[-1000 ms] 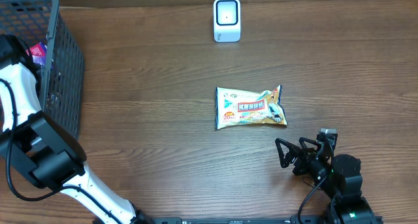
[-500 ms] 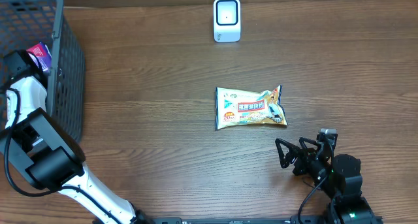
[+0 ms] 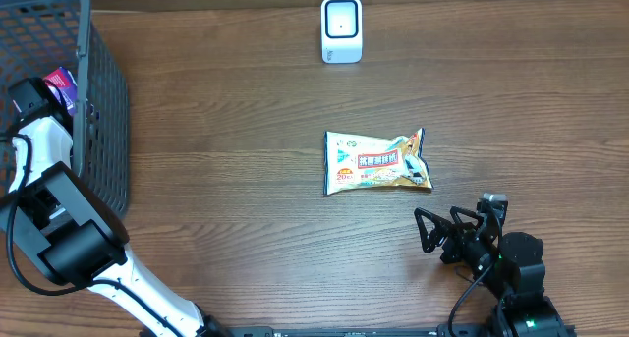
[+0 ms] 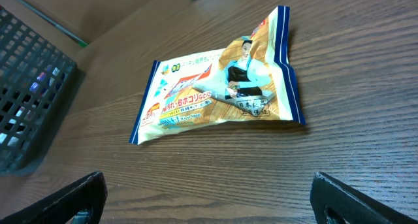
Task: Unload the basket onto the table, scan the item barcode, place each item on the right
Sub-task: 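Move the left gripper back into the basket and grasp the orange box, then carry the orange box past the scanner and set it beside the bag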
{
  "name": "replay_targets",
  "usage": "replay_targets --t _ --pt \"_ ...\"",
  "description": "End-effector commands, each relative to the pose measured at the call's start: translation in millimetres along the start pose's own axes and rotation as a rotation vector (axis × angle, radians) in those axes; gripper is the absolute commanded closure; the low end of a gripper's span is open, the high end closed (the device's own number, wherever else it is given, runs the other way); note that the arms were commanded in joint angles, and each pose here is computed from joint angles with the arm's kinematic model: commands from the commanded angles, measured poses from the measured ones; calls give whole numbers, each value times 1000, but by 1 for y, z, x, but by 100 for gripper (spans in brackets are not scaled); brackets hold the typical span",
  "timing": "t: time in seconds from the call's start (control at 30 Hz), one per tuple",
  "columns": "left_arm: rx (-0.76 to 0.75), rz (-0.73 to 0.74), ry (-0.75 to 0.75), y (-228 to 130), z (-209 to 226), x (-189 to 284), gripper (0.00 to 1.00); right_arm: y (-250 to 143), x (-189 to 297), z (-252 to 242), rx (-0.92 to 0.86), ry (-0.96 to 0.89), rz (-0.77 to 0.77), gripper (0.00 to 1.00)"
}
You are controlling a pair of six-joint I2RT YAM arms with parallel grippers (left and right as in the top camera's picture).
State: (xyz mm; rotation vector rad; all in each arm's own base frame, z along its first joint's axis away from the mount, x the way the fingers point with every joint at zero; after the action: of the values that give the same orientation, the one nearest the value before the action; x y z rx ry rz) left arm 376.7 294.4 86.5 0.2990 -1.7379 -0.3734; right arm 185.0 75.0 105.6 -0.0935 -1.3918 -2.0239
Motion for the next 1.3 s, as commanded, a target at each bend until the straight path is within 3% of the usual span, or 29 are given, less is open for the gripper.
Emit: replay_targets --t 0.0,0.27,0.53,0.8,0.9,1.07,1.27 --pt "-13 11 6 -7 0 0 41 10 2 4 13 3 -23 0" --pt "-7 21 11 -4 3 1 61 9 2 5 9 14 -19 0" --pt "5 6 -2 22 -6 33 66 9 2 6 9 20 -17 0" --pt "-2 -104 -177 85 -45 154 61 9 2 6 10 20 -17 0" --pt "-1 -92 -331 95 -59 216 62 9 2 6 10 20 -17 0" --pt "-65 25 -604 75 -78 297 64 9 2 6 10 20 -17 0" --pt "-266 155 -751 2 -102 355 67 9 2 6 10 20 -17 0"
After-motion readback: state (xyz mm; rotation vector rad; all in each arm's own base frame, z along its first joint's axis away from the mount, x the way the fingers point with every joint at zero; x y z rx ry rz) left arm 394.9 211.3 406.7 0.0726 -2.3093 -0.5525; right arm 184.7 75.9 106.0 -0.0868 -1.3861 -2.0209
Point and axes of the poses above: each gripper's point midway between its finger pads, its own x axis back along the fingers, its own z axis along the line the jaws close on, y = z × x, the point moved 5 cm from there along x, back along the fingers, and after that the axes turned 11 degrees about x, right-handed, at the moved point
